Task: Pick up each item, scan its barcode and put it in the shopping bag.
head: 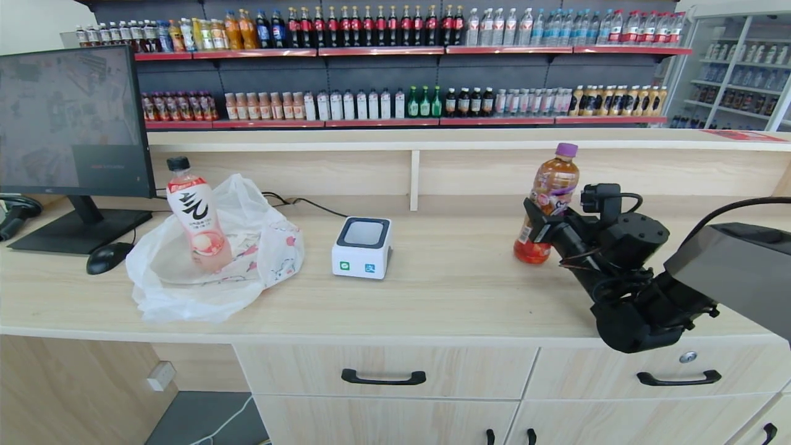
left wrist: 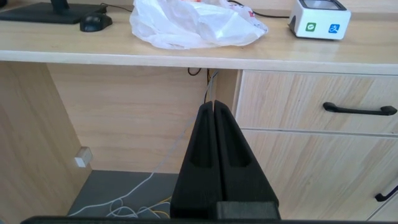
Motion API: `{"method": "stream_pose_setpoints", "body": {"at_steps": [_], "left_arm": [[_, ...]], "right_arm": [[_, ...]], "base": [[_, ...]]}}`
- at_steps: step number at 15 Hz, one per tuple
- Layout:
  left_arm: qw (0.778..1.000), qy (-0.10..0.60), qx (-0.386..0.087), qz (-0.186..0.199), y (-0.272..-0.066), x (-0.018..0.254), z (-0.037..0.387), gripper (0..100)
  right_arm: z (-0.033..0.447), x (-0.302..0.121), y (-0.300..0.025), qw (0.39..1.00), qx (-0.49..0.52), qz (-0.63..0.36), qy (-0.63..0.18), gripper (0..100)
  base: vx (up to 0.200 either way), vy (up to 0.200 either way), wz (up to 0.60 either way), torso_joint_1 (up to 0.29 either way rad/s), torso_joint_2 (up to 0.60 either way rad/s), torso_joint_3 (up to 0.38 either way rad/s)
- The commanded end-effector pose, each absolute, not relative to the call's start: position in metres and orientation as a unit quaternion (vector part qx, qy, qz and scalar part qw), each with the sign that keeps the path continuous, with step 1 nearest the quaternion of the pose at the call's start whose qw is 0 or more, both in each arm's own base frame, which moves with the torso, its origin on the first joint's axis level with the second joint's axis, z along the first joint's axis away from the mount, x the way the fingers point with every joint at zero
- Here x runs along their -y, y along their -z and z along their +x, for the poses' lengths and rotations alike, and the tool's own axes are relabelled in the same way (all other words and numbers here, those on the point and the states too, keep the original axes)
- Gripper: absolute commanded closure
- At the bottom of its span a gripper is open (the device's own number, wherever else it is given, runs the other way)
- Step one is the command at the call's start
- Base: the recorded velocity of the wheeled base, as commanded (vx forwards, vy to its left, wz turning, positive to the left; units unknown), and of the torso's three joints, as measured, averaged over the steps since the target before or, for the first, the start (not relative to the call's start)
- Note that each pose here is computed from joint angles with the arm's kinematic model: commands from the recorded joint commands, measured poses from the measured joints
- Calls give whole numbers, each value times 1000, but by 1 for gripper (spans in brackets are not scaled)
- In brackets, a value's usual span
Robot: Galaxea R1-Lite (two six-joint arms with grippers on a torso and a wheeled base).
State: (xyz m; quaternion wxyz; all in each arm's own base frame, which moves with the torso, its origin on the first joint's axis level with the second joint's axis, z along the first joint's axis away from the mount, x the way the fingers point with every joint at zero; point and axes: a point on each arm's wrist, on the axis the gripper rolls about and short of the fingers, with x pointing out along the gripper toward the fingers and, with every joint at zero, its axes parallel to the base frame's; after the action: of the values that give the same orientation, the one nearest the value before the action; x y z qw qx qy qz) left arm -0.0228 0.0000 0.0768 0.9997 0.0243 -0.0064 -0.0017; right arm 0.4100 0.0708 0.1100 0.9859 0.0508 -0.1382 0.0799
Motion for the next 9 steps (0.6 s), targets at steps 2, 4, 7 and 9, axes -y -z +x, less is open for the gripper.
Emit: {"method": "stream_pose_setpoints", "body": {"at_steps": [2, 4, 7, 9], "left_arm": [[1000, 2, 6, 25, -77, 0, -23, 100], [1000, 2, 5, 26, -77, 0, -23, 100], [1000, 2, 4, 24, -76, 0, -23, 100], [1000, 2, 2, 24, -76, 0, -23, 100]], "right_arm": [[400, -75, -134, 981, 165, 54, -87, 100], [386, -82, -148, 978, 173, 60, -99, 100], [360, -84, -158, 979, 162, 61, -105, 100], [311, -75, -167, 983, 139, 59, -109, 100]], "base": [[0, 0, 0, 0, 0, 0], [0, 0, 0, 0, 0, 0], [0, 0, 0, 0, 0, 0], [0, 0, 0, 0, 0, 0]]}}
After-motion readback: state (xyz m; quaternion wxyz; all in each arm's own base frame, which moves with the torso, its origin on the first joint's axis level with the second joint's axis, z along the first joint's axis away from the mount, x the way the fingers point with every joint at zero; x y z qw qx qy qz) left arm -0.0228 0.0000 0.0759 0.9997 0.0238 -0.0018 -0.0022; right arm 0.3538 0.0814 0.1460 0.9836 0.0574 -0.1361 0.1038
